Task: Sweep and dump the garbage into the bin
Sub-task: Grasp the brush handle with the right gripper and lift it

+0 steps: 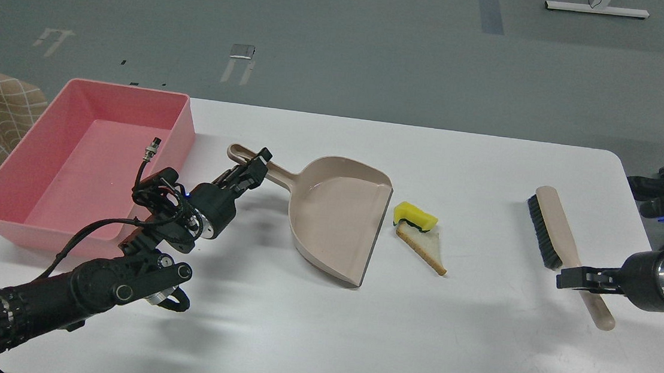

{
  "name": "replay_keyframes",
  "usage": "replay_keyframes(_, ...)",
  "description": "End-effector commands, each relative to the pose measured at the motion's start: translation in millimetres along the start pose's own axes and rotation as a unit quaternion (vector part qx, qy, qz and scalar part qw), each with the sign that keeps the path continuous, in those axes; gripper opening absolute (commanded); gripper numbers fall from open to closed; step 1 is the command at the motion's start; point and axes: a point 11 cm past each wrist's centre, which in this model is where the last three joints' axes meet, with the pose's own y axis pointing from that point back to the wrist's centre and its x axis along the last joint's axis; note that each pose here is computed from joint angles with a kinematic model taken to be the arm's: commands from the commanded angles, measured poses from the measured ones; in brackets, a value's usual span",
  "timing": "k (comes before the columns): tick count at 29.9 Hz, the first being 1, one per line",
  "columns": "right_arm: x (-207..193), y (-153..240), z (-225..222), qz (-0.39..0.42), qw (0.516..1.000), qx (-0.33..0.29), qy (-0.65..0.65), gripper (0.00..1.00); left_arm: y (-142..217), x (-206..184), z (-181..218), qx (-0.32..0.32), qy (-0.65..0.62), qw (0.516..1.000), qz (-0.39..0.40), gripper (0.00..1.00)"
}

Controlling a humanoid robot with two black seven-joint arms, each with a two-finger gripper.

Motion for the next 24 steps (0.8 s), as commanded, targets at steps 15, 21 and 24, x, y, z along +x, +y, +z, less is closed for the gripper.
replay_keyframes(15, -1.1, -0.7, 0.3, -0.002, 1.000, 0.001, -0.003, 0.40, -0.9, 0.4, 1.2, -0.001, 0.001, 1.000, 0.001, 0.00)
replay_keyframes(21, 2.0, 0.9, -3.0, 0.003, 1.000, 0.008, -0.002, 0.17, -1.2, -0.6, 2.6, -0.003, 0.002, 1.000, 0.000, 0.00)
replay_keyframes(24, 5.0, 2.6, -6.9, 0.007, 1.000, 0.014, -0.001, 0.11, -1.6, 0.1, 2.6, -0.003, 0.001, 1.000, 0.001, 0.00)
